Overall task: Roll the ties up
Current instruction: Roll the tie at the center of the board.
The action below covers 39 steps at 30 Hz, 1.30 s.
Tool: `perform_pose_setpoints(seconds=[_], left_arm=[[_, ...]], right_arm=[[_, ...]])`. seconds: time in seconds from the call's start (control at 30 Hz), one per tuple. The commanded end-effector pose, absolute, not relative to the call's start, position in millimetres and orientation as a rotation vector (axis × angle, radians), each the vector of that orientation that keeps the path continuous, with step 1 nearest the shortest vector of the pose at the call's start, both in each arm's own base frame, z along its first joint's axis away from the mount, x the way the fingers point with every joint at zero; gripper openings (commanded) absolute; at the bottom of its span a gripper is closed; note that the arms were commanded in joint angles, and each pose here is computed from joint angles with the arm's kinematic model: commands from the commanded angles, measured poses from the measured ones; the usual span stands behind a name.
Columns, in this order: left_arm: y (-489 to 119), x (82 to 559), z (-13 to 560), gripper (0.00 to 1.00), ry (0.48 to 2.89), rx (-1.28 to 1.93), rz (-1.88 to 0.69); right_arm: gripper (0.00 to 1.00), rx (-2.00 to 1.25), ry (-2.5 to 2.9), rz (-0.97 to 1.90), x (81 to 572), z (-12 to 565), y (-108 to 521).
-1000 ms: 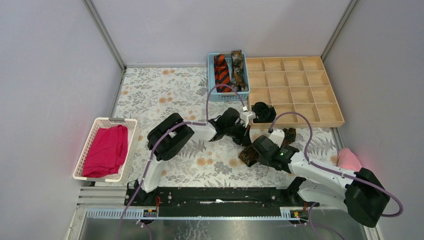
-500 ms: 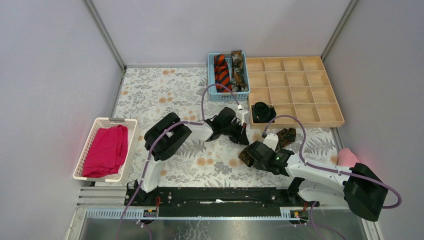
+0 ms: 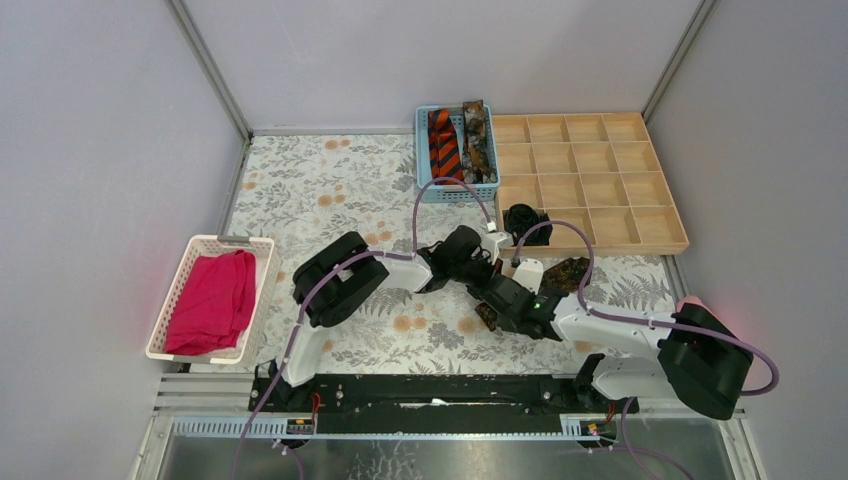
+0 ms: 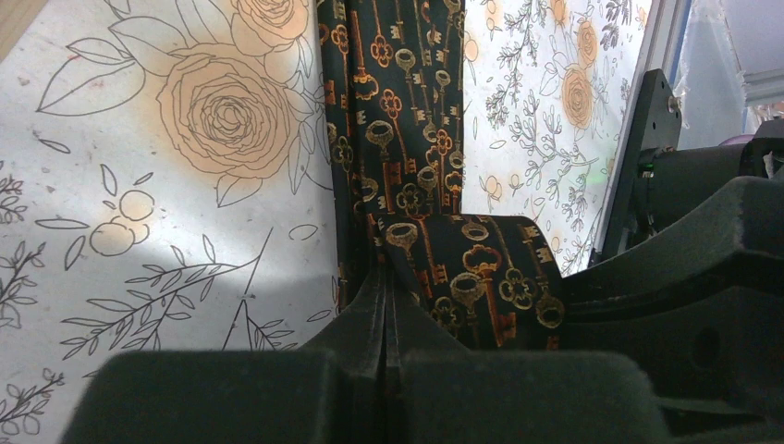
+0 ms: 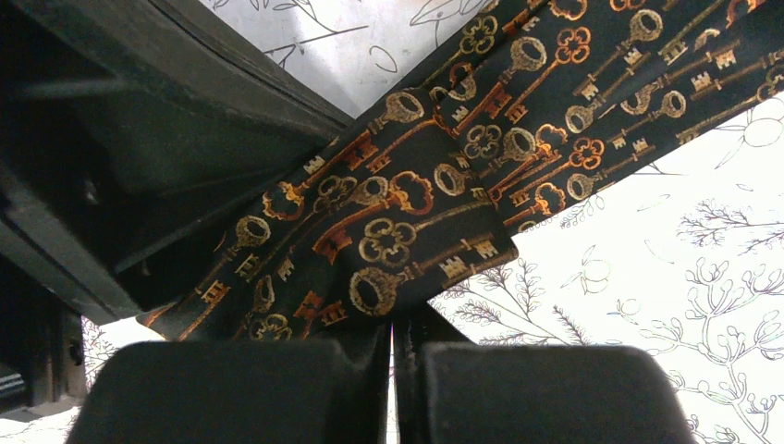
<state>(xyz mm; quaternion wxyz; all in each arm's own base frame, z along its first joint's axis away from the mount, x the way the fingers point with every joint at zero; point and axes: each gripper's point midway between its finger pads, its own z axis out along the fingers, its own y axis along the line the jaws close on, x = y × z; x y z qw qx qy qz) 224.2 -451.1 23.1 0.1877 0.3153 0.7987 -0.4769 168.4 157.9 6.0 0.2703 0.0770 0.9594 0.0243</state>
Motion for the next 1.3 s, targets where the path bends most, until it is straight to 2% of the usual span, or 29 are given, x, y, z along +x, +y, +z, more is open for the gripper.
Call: perform_pose_setpoints(seconds=[0.0,0.2,0.5,0.77,0.9,1.03,1.27], left_arm=[[-446.9,211.7,10.6,0.00,2.276,0.952,-1.311],[-441.3,235.6,3.1,0.00,2.295,0.905,-1.221],[-422.3,287.9,45.9,0.03,2.221,0.762,-1.213],[-416.9,296.1,52.9,0.06,2.215,0.747,-1.188],[-411.2,297.8,47.0,0.06,2.244,0.735,-1.163],[-395.4,298.0,32.0,0.00,2.305,0.701,-1.073],[-366.5,296.0,11.0,0.00,2.396,0.591,-0.927]], right_arm=[[0.00,0.182,2.617,0.008,164.2,-10.4,154.6],[0.00,0.192,2.569,-0.011,163.4,13.7,147.0],[0.01,0.230,2.503,0.019,162.0,57.4,135.0],[0.01,0.221,2.446,-0.039,169.5,80.5,125.2],[0.00,0.163,2.476,-0.020,168.9,74.3,134.8],[0.00,0.091,2.502,0.012,168.7,66.2,147.8],[0.00,-0.041,2.558,0.091,162.3,46.5,180.7]])
